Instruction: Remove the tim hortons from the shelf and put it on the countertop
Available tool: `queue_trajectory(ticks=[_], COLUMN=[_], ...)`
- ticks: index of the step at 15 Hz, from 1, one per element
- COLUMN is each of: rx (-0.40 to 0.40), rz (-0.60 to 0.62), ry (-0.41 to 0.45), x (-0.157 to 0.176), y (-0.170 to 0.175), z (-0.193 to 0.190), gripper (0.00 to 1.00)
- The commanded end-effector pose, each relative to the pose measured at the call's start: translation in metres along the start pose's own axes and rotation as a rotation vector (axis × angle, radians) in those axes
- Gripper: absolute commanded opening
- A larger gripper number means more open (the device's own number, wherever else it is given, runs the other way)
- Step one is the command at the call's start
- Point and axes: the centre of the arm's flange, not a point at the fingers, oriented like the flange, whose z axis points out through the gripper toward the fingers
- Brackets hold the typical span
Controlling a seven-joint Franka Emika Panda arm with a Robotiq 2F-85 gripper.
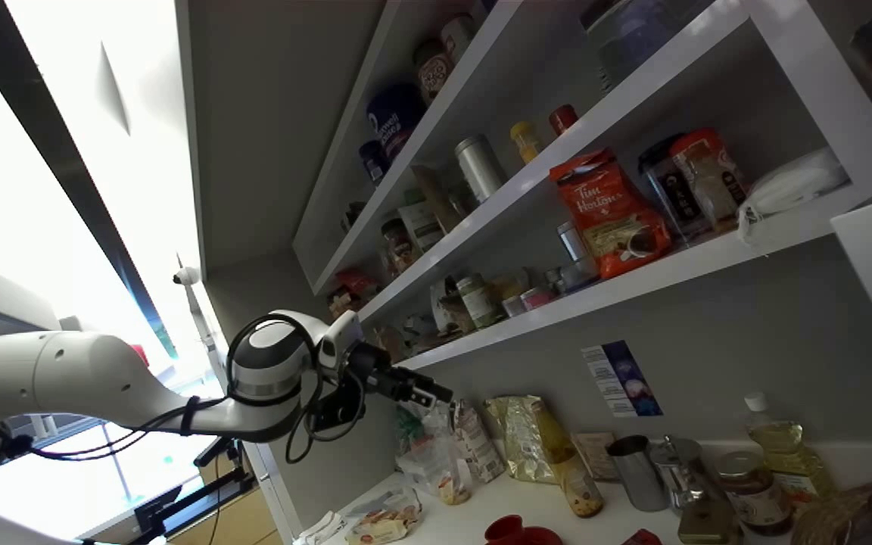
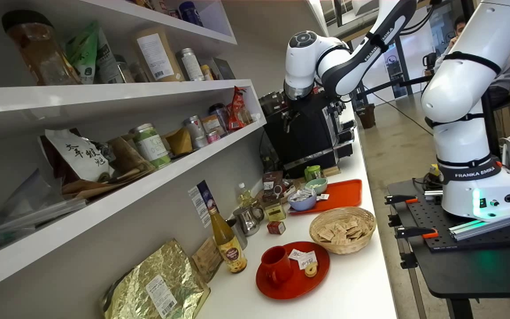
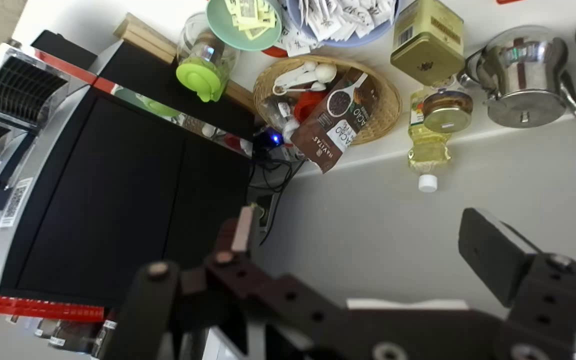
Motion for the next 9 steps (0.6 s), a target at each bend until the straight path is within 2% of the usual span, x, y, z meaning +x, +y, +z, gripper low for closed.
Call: queue_trajectory(ticks=[1, 4, 9], rx=[0.017, 0.022, 0.03], rz=[-0.008, -0.024, -0.029], ry=[0.026, 0.063, 0.159], x=[0.034, 0.068, 0.15], y=[-0.023, -0.036, -0.033], z=[0.031, 0.04, 0.043], gripper=[1.0, 1.0, 1.0])
